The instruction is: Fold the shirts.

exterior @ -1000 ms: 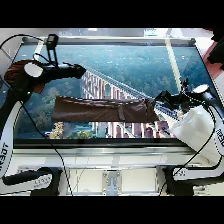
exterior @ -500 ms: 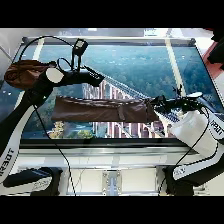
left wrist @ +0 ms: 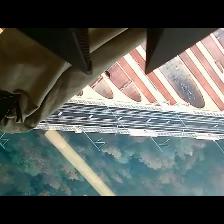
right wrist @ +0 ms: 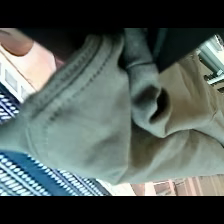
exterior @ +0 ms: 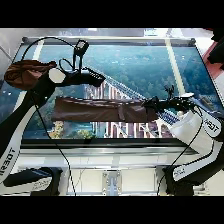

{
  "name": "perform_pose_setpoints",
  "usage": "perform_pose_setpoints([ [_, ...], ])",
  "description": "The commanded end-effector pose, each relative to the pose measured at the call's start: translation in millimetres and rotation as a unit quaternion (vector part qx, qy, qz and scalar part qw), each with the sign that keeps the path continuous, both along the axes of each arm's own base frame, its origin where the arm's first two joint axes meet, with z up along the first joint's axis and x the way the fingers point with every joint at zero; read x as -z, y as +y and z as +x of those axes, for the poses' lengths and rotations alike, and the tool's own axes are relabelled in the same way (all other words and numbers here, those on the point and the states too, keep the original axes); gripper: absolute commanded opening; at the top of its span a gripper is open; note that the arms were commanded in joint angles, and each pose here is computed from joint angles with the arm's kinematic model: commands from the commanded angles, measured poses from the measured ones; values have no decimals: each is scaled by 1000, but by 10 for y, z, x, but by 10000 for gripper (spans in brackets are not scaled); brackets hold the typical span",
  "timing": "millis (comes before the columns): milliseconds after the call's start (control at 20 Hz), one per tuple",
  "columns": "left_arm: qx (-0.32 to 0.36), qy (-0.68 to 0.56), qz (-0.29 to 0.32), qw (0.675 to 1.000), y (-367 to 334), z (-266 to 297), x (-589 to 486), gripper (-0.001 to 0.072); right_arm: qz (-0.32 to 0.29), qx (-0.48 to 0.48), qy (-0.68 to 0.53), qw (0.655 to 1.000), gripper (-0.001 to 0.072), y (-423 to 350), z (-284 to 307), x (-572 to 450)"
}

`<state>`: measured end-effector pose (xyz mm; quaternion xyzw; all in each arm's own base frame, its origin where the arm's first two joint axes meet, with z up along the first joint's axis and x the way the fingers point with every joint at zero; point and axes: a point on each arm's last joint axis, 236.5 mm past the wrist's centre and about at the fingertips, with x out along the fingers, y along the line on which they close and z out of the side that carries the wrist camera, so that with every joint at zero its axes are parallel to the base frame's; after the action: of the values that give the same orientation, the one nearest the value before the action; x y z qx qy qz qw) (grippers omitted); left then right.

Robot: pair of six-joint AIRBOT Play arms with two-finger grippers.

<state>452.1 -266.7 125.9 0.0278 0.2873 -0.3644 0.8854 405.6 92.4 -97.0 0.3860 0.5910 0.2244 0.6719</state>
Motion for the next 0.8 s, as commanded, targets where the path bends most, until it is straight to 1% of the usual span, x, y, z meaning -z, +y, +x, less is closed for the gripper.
perform_pose_setpoints([
  [0, -5, 17, -1, 1000, -13, 24, 117, 235, 32, 2, -17, 999, 106, 133, 65, -142],
  [50, -11, 31, -6, 999, -18, 33, 182, 130, 42, -2, -26, 999, 31, 164, 73, -210],
  [100, -16, 46, -9, 999, -24, 35, 255, 15, 48, -1, -31, 998, 30, 181, 83, -274],
  [250, -25, 116, -12, 993, -56, -29, 598, 14, 58, -11, -49, 997, 28, 226, 61, -523],
  [350, -42, 197, -3, 979, -46, -126, 1028, 14, 55, -16, -73, 996, 28, 234, 57, -748],
  [450, -47, 280, 18, 959, -36, -299, 1517, 14, 48, -14, -93, 994, 27, 227, 92, -1012],
  [600, -26, 345, 50, 937, -139, -547, 2037, 13, 10, -39, -121, 992, 26, 291, 142, -1361],
  [750, -16, 337, 65, 939, -312, -602, 2219, 14, -53, -87, -125, 987, 26, 519, 134, -1506],
])
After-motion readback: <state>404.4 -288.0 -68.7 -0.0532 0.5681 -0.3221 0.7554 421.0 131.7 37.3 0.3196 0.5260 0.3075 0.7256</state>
